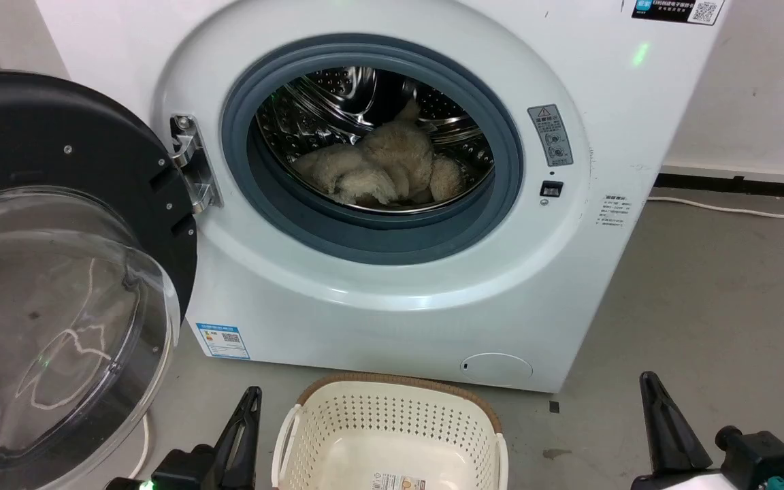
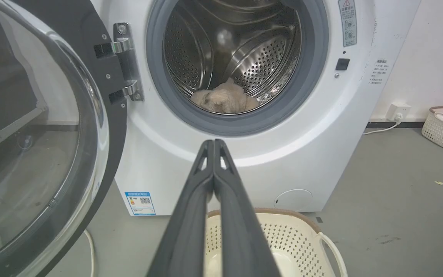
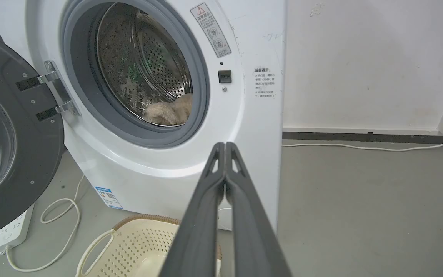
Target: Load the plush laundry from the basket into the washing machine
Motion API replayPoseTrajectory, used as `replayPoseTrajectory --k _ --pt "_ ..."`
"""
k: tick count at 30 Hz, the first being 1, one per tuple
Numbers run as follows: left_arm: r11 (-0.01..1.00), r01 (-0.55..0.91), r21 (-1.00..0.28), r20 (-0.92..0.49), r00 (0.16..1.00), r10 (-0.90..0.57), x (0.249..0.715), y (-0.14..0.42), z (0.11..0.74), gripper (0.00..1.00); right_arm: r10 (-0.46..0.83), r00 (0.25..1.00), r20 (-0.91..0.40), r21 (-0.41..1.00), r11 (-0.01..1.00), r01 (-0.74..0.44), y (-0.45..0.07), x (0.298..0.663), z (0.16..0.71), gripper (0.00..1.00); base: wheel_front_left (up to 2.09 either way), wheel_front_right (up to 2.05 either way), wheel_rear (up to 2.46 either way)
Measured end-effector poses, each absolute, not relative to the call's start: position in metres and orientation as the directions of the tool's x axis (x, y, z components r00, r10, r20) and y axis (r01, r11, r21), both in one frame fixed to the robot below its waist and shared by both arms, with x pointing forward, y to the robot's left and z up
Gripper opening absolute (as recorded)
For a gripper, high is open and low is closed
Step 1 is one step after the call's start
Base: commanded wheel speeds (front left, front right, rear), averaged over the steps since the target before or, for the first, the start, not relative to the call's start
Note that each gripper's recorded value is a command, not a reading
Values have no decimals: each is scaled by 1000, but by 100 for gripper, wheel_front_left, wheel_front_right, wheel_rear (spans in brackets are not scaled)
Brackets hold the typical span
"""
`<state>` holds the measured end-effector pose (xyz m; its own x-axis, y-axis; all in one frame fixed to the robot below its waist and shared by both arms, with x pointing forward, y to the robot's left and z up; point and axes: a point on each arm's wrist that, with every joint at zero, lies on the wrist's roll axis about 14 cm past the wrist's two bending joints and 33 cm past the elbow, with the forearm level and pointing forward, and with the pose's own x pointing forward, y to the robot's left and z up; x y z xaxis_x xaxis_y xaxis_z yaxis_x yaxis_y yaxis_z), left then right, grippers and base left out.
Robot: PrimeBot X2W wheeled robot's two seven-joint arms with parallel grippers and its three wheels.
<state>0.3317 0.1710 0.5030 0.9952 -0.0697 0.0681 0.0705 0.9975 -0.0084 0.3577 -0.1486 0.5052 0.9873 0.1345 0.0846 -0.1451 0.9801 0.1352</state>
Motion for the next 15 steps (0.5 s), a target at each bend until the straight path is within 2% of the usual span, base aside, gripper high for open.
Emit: replayPoseTrajectory --k 15 --pt "998 68 -7 45 997 -67 334 172 501 0 135 989 64 123 982 -142 -150 358 504 0 0 0 0"
